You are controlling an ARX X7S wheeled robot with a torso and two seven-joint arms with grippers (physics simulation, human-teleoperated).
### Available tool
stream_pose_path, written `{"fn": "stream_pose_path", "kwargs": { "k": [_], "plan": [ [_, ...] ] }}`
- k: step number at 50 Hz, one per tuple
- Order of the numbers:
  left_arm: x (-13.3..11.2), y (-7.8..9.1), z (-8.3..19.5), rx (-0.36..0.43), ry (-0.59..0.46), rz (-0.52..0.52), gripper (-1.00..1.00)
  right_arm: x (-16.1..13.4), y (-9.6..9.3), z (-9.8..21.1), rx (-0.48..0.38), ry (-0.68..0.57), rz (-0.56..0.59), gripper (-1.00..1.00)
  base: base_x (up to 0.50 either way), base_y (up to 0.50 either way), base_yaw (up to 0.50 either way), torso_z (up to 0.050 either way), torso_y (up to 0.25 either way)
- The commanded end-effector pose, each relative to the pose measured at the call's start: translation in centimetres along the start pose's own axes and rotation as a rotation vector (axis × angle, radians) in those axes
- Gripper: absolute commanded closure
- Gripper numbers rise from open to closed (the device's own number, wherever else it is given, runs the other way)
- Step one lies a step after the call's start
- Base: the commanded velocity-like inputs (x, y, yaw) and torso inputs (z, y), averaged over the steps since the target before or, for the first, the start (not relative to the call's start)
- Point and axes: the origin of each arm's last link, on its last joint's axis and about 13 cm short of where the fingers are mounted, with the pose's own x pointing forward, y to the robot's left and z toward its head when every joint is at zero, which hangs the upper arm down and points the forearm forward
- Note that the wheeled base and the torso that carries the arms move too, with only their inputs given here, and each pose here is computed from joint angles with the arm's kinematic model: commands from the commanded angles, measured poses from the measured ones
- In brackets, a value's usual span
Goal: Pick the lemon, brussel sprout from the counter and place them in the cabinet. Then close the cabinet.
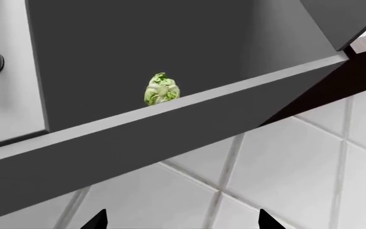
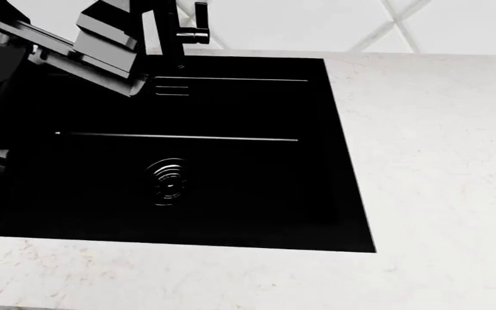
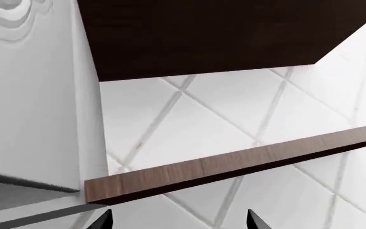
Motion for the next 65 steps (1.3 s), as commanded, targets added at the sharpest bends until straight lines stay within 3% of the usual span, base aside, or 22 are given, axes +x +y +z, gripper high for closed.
{"fn": "stream_pose_path", "kwargs": {
  "k": [1, 8, 25, 26, 27, 28, 29, 30, 32, 33, 35, 36, 37, 38, 46, 59, 65],
  "plan": [
    [-0.4, 0.1, 0.2, 0.0, 0.004, -0.007, -1.0, 1.8, 0.9, 1.8, -0.002, -0.045, -0.028, -1.0, 0.0, 0.0, 0.0, 0.0, 0.0],
    [-0.5, 0.3, 0.3, 0.004, 0.004, -0.003, -1.0, 2.2, 0.4, 2.5, 0.004, -0.064, -0.071, -1.0, 0.0, 0.0, 0.0, 0.0, 0.0],
    [-0.5, 0.3, 0.4, 0.005, 0.003, -0.003, -1.0, 2.4, 0.0, 3.6, 0.052, -0.124, -0.022, -1.0, 0.0, 0.0, 0.0, 0.0, 0.0],
    [-0.5, 0.3, 0.4, 0.005, 0.002, -0.004, -1.0, 3.8, -4.6, 0.1, 0.021, -0.017, -0.304, -1.0, 0.0, 0.0, 0.0, 0.0, 0.0],
    [-0.5, 0.3, 0.5, 0.005, 0.002, -0.004, -1.0, 2.5, -3.2, -3.5, -0.072, 0.044, -0.111, -1.0, 0.0, 0.0, 0.0, 0.0, 0.0],
    [-0.5, 0.3, 0.5, 0.006, 0.002, -0.004, -1.0, 3.0, -2.8, -7.3, -0.1, 0.162, -0.008, -1.0, 0.0, 0.0, 0.0, 0.0, 0.0],
    [-0.5, 0.3, 0.5, 0.006, 0.002, -0.005, -1.0, 3.5, -0.5, -10.3, -0.127, 0.26, 0.157, -1.0, 0.0, 0.0, 0.0, 0.0, 0.0],
    [-0.5, 0.3, 0.4, 0.006, 0.004, -0.004, -1.0, 4.6, 1.4, -11.3, -0.105, 0.299, 0.268, -1.0, 0.0, 0.0, 0.0, 0.0, 0.0],
    [-0.5, 0.3, 0.3, 0.006, 0.007, -0.003, -1.0, 7.3, 6.0, -10.3, -0.003, 0.339, 0.404, -1.0, 0.0, 0.0, 0.0, 0.0, 0.0],
    [-0.5, 0.3, 0.3, 0.006, 0.008, -0.002, -1.0, 8.3, 7.8, -8.5, 0.017, 0.366, 0.344, -1.0, 0.0, 0.0, 0.0, 0.0, 0.0],
    [-0.6, 0.3, 0.3, 0.005, 0.008, -0.002, -1.0, 10.4, 6.6, -0.7, 0.02, 0.107, 0.066, -1.0, 0.0, 0.0, 0.0, 0.0, 0.0],
    [-0.6, 0.3, 0.3, 0.004, 0.007, -0.001, -1.0, 10.4, 6.1, 3.4, 0.062, -0.031, -0.002, -1.0, 0.0, 0.0, 0.0, 0.0, 0.0],
    [-0.6, 0.3, 0.3, 0.004, 0.007, -0.001, -1.0, 9.8, 6.0, 7.6, 0.11, -0.171, 0.001, -1.0, 0.0, 0.0, 0.0, 0.0, 0.0],
    [-0.6, 0.3, 0.3, 0.004, 0.007, -0.002, -1.0, 9.8, 6.0, 8.5, 0.132, -0.201, 0.005, -1.0, 0.0, 0.0, 0.0, 0.0, 0.0],
    [-0.6, 0.3, 0.2, 0.004, 0.007, 0.003, -1.0, 10.7, 6.5, 9.4, 0.195, -0.214, 0.032, -1.0, 0.0, 0.0, 0.0, 0.0, 0.0],
    [-0.7, 0.2, 0.3, 0.005, 0.01, 0.007, -1.0, 11.8, 7.7, 11.8, 0.176, -0.25, 0.093, -1.0, 0.0, 0.0, 0.0, 0.0, 0.002],
    [-0.7, 0.2, 0.2, 0.006, 0.013, 0.01, -1.0, 12.3, 8.3, 12.5, 0.229, -0.27, 0.158, -1.0, 0.0, 0.0, 0.0, 0.0, 0.004]
  ]
}}
